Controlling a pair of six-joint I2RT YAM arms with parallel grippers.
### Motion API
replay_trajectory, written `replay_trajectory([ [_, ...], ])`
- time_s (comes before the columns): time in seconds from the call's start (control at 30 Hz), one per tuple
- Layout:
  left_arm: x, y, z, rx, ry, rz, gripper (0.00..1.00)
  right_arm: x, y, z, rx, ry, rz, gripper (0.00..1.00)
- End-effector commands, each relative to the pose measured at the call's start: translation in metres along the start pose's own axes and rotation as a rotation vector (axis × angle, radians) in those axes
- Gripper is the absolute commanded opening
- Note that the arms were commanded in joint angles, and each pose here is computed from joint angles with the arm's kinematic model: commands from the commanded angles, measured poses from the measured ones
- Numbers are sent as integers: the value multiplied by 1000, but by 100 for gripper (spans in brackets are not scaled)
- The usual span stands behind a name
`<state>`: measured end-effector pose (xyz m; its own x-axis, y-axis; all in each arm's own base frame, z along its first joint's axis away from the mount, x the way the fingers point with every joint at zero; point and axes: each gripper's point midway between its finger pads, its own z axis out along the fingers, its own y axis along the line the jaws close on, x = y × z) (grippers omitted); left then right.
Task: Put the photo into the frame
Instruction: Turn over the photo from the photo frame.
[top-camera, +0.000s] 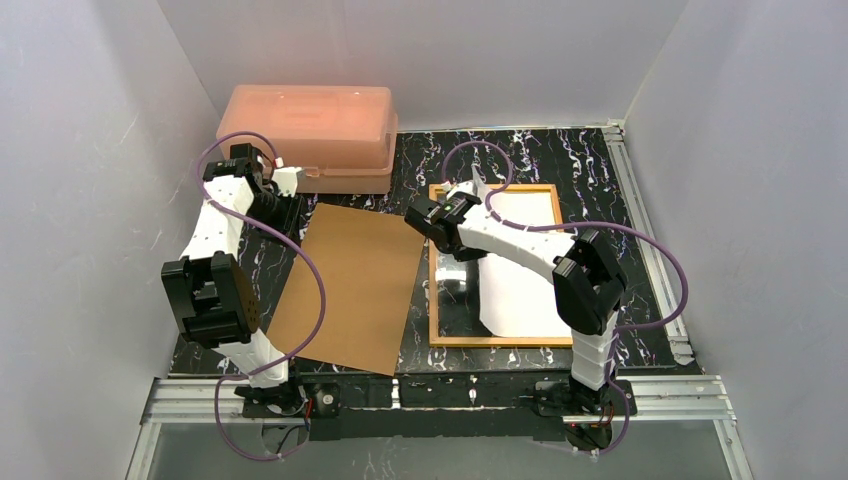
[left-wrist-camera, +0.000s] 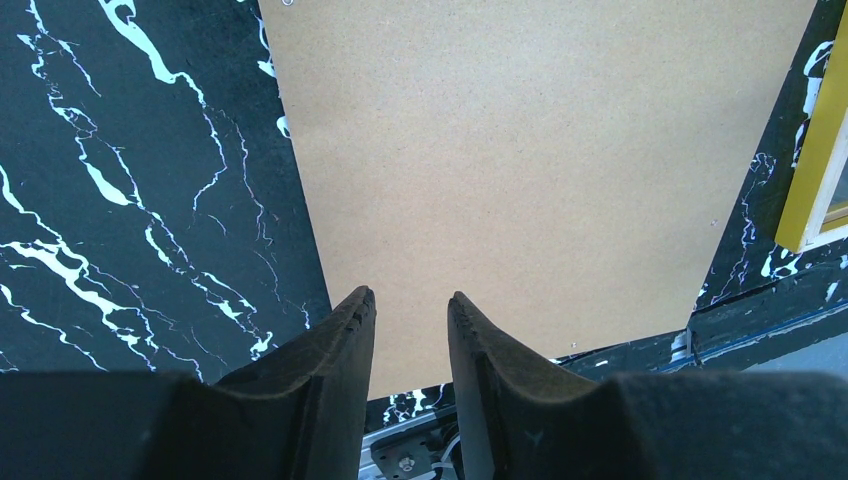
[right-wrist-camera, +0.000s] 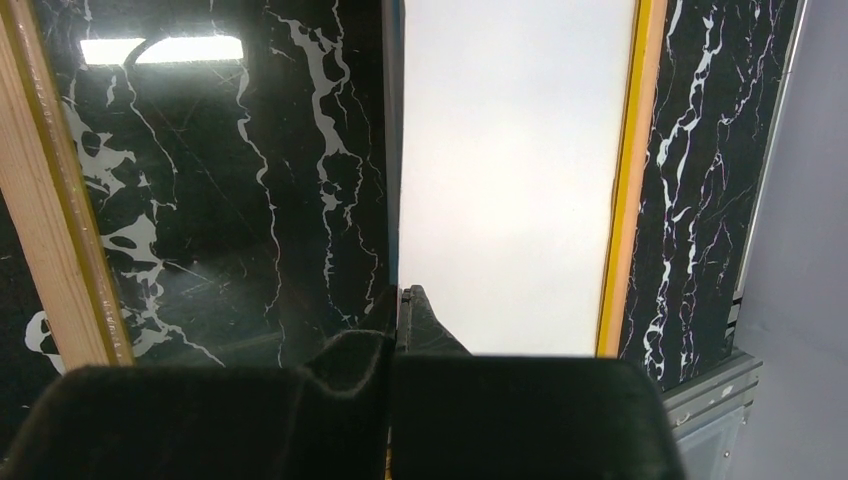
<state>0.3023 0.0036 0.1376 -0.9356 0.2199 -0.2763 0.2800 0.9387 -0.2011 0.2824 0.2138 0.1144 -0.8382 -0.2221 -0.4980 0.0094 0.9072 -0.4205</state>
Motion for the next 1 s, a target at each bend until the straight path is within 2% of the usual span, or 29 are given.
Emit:
replay_trajectory([
  [0.0,1,-6,-6,14,-10,16,31,-17,-4,-6,7,-45,36,1],
  [0.1,1,-6,-6,12,-7,18,31,-16,3,-5,-18,-36,22,8],
  [0.13,1,-6,-6,12,-7,18,31,-15,7,-6,-39,-29,20,15],
  [0.23,1,-6,-6,13,-6,18,31,-16,15,-7,-88,-26,18,44],
  [0.3,1,-6,-6,13,-7,18,31,-17,19,-9,-119,-33,19,59],
  [0.37,1,-5,-5,12,-5,18,32,-20,21,-13,-143,-44,25,69],
  [0.8,1,-6,-6,17,3,18,32,-27,32,-30,-274,-62,27,88],
  [0.97,4,-7,-4,22,9,15,32,-28,34,-30,-291,-67,34,91],
])
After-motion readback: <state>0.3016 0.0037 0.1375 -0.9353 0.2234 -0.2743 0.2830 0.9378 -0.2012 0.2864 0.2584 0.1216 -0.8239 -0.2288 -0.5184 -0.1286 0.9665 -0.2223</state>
